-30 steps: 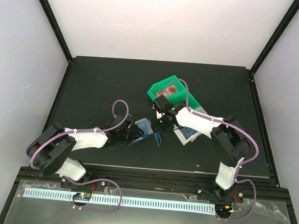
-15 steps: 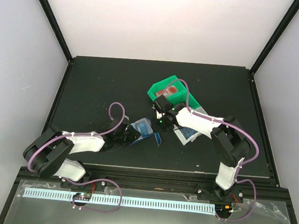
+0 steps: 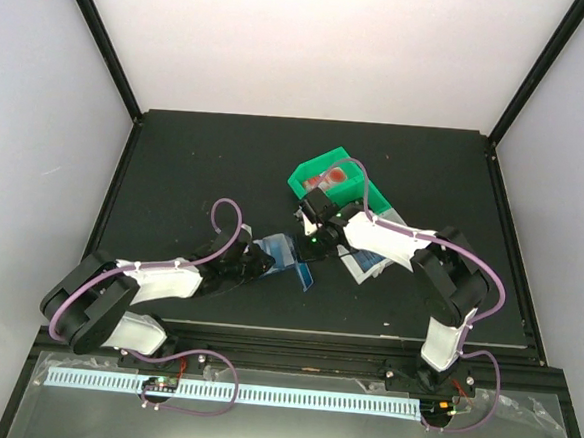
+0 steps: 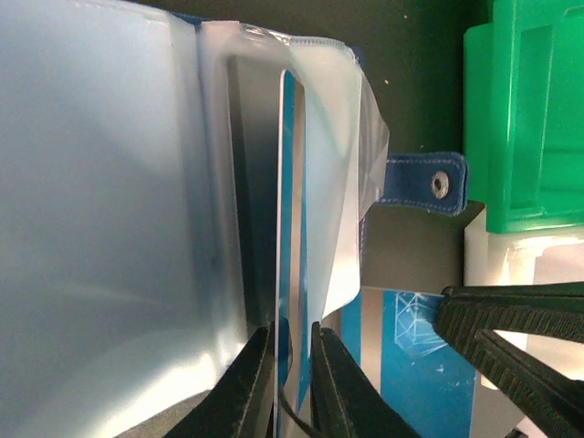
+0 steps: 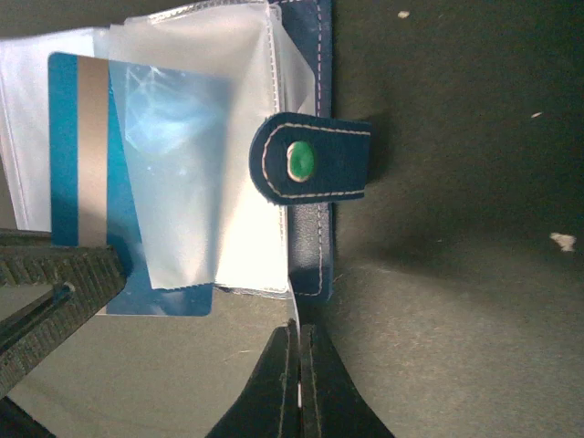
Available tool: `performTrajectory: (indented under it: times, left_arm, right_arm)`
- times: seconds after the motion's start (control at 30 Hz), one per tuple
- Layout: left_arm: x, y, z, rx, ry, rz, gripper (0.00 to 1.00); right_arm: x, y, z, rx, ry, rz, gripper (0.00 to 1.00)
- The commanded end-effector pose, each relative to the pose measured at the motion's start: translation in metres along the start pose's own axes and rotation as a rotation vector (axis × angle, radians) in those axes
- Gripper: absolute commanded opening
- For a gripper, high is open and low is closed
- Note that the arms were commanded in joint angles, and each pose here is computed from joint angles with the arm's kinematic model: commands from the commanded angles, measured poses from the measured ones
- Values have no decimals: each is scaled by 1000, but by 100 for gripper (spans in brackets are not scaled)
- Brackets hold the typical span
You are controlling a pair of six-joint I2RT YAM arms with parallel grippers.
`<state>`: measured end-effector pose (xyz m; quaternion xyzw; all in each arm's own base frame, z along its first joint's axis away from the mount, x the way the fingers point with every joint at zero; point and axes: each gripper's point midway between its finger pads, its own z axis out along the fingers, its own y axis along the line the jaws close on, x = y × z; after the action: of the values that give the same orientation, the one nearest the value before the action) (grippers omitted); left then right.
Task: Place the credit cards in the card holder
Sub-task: Insert the credit card into the card holder.
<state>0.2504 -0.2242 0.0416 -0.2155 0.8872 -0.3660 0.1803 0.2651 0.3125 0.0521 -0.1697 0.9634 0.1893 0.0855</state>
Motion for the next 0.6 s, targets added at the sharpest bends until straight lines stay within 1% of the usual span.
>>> performTrajectory:
  times: [0.0, 0.13, 0.27, 0.43, 0.57]
  left_arm:
    - [-8, -6, -1, 25, -31, 14, 11]
    - [-9, 0, -3, 2, -46, 14, 7]
    - [-10, 9, -8, -23, -68, 21, 7]
    - [-10, 21, -12, -38, -93, 26, 15]
    - [-12, 18, -12, -24, -102, 36, 18]
  right_arm:
    - [21, 6, 3, -52, 61, -12, 1]
    - [27, 3, 4, -57, 69, -4, 1]
    - [31, 3, 7, -58, 75, 3, 1]
    - [30, 2, 9, -50, 73, 2, 1]
    - [29, 2, 8, -48, 71, 1, 1]
